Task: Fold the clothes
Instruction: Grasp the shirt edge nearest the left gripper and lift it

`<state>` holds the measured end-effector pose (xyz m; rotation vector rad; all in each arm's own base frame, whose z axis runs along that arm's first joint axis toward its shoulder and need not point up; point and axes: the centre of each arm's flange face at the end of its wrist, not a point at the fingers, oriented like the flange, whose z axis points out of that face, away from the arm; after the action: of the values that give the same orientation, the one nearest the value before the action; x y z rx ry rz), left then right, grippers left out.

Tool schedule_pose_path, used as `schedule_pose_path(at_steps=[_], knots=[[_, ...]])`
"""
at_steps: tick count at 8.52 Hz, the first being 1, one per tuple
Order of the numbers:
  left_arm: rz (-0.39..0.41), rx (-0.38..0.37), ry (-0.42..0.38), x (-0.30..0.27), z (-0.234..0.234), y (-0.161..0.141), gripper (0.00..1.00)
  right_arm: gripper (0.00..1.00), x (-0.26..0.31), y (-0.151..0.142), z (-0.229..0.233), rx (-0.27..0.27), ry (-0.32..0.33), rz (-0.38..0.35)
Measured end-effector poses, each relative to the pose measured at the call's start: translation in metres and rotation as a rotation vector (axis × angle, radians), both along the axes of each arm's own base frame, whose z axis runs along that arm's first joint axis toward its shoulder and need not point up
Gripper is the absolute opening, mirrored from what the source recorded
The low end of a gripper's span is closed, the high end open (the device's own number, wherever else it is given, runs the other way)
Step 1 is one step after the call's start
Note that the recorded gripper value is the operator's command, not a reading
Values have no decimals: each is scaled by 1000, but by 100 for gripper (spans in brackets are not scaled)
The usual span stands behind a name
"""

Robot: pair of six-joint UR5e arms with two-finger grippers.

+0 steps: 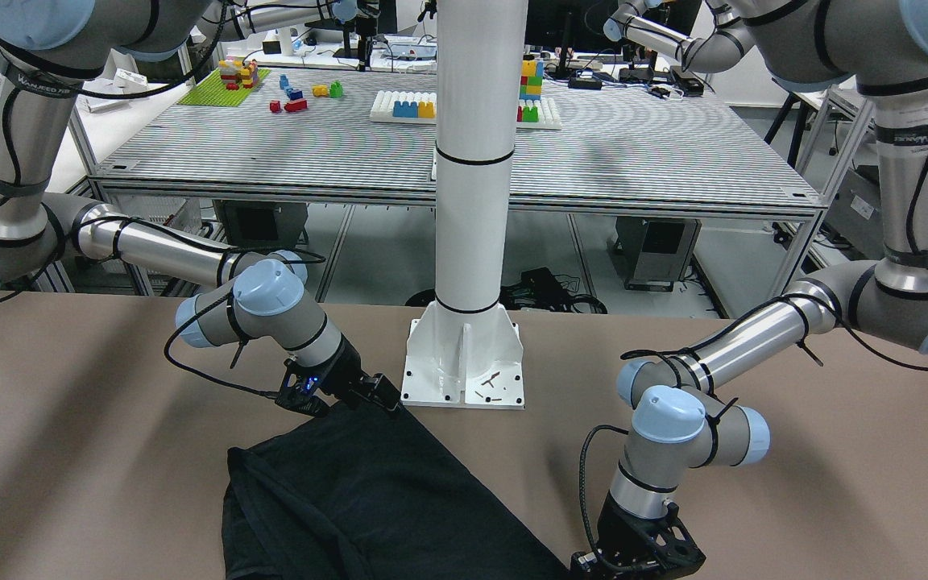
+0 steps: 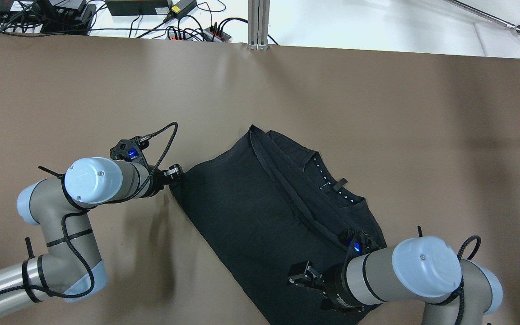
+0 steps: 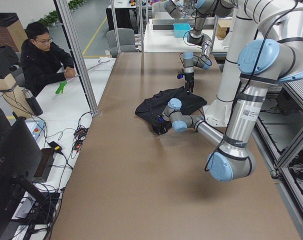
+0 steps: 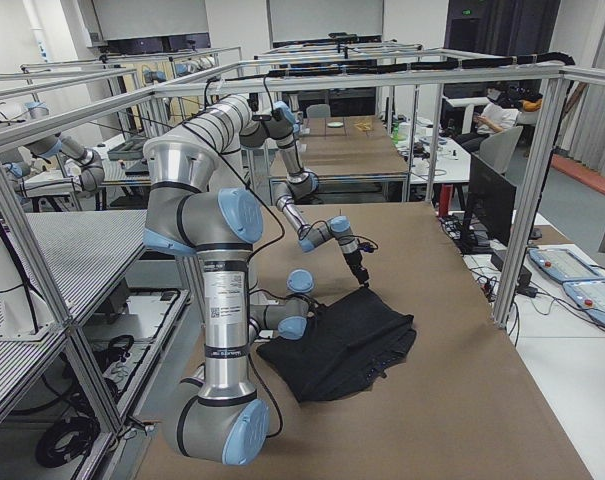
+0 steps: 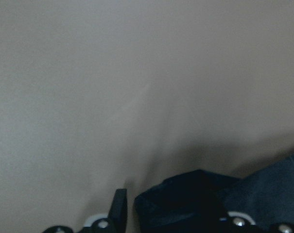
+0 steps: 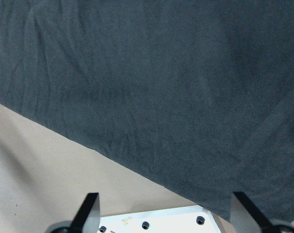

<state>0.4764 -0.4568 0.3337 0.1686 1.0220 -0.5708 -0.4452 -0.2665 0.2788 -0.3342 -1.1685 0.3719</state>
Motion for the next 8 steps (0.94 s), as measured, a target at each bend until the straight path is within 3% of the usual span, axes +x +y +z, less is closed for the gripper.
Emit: schedule_pose_path(at_steps=[3,4,5,6,7,8], knots=[[12,-5,-13,8,7,4,61,95,0,-3,1,2,8,16],[15,-8,-19,11,11,4,53,95,1,-5,2,2,10,20],[16,-10,-21,12,12,3,37,95,1,-5,2,2,10,22],[17,-9,-18,14,10,3,10,95,2,-6,3,2,11,23],[17,-10,-17,15,9,3,0,95,2,-7,3,2,12,26],[18,-13,-21,17,11,2,0,95,3,-8,3,2,12,27]])
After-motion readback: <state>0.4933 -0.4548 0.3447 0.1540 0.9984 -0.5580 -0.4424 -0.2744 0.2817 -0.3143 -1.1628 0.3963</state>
